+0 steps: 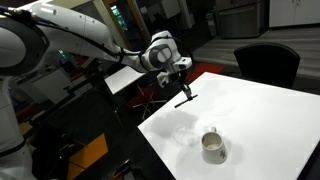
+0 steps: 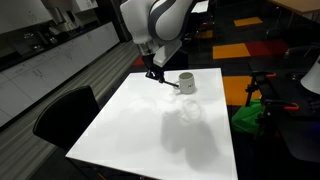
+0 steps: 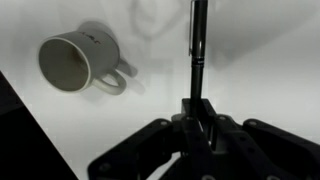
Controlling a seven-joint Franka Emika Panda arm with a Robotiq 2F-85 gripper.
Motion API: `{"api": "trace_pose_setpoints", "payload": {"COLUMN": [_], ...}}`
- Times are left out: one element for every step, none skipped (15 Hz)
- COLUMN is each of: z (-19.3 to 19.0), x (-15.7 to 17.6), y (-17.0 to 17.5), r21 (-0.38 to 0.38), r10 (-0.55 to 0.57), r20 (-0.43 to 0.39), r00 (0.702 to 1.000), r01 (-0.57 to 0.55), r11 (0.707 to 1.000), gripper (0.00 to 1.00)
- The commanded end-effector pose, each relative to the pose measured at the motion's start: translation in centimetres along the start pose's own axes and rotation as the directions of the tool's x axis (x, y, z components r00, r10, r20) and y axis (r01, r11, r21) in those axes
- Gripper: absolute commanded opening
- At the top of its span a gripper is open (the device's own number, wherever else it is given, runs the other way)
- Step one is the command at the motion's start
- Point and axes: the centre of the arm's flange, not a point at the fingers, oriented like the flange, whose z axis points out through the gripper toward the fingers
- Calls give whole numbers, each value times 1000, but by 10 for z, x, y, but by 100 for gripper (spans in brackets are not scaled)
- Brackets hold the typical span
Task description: Pick up the pen from the table and put it in the cup
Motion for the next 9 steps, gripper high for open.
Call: {"api": "trace_pose_setpoints", "payload": {"z": [-3,-4,-4,-5,-5,-5,-5,-5,-6], "x": [10,13,15,18,20,22,23,24,25], "y": [-1,2,3,5,7,9,12,14,17], "r21": [-79,-98,-113,-126,-132,-139,-141,-142,-140], "r10": [151,189,227,263,298,333,365,396,423], "r20": [-103,-133,-166,-199,-234,-267,-302,-337,-371], "r00": [983,973,960,944,926,904,881,854,827], "r01": [-160,-203,-247,-291,-334,-378,-420,-462,-501], "r11": [984,974,962,948,933,915,897,875,854], "gripper": [3,3,3,3,3,3,3,3,3]}}
